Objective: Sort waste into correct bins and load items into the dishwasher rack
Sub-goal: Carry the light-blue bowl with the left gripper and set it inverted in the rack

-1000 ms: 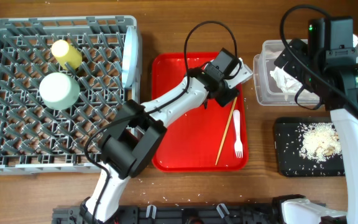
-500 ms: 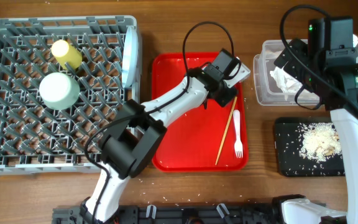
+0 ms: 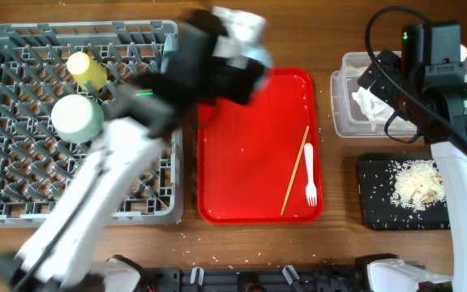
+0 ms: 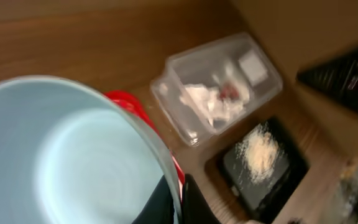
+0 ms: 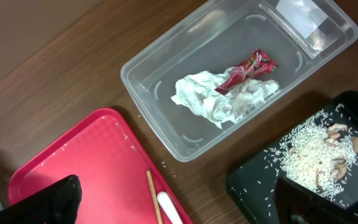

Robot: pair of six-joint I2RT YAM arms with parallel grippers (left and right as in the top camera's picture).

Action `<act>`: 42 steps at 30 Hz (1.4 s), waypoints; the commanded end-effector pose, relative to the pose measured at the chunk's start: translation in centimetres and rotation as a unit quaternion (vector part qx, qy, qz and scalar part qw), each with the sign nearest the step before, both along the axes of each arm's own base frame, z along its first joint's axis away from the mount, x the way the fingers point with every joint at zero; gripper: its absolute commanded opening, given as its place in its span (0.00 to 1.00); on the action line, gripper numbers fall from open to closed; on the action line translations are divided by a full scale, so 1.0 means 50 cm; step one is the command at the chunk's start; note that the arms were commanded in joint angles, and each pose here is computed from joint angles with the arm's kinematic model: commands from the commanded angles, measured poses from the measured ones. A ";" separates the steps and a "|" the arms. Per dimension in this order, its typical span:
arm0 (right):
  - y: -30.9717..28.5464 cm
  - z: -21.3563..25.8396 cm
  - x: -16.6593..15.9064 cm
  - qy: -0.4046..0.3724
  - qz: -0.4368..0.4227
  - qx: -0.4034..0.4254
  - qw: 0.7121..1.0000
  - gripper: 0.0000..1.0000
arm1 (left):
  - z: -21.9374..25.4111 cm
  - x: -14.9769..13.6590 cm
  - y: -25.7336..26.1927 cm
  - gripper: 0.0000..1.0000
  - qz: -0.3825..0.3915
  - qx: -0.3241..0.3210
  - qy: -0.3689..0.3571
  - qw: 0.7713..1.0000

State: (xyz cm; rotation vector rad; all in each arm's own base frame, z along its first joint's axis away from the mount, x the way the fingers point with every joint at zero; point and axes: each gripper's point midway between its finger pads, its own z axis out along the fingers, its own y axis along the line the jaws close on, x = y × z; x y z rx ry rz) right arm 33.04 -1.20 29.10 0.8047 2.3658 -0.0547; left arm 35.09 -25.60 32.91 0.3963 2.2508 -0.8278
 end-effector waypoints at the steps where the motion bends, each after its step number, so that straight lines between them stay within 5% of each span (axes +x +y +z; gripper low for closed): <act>1: -0.009 0.003 0.003 0.000 -0.004 -0.012 1.000 1.00 | 0.039 0.028 0.216 0.04 0.167 -0.113 0.112 0.973; 5: -0.009 0.003 0.003 0.000 -0.004 -0.012 1.000 1.00 | -0.048 -0.019 0.472 0.04 0.314 -0.204 0.293 0.880; 9: -0.009 0.003 0.003 0.000 -0.004 -0.012 1.000 1.00 | -0.118 -0.062 0.592 0.04 0.340 -0.303 0.326 0.828; 20: -0.007 0.003 0.005 -0.002 -0.005 -0.007 1.000 1.00 | -0.277 -0.108 0.709 0.04 0.344 -0.468 0.281 0.764; 31: -0.007 0.003 0.005 -0.002 -0.005 -0.007 1.000 1.00 | -0.360 -0.142 0.758 0.04 0.421 -0.422 0.317 0.737; 34: -0.007 0.003 0.005 -0.002 -0.005 -0.007 1.000 1.00 | -0.391 -0.180 0.804 0.04 0.476 -0.402 0.328 0.710; 36: -0.007 0.003 0.005 -0.002 -0.005 -0.007 1.000 1.00 | -0.391 -0.197 0.830 0.12 0.495 -0.409 0.318 0.698; 38: -0.007 0.003 0.005 -0.002 -0.005 -0.007 1.000 1.00 | -0.391 -0.206 0.842 0.32 0.504 -0.414 0.315 0.690; 42: -0.007 0.003 0.005 -0.002 -0.005 -0.007 1.000 1.00 | -0.391 -0.213 0.866 0.46 0.516 -0.413 0.296 0.690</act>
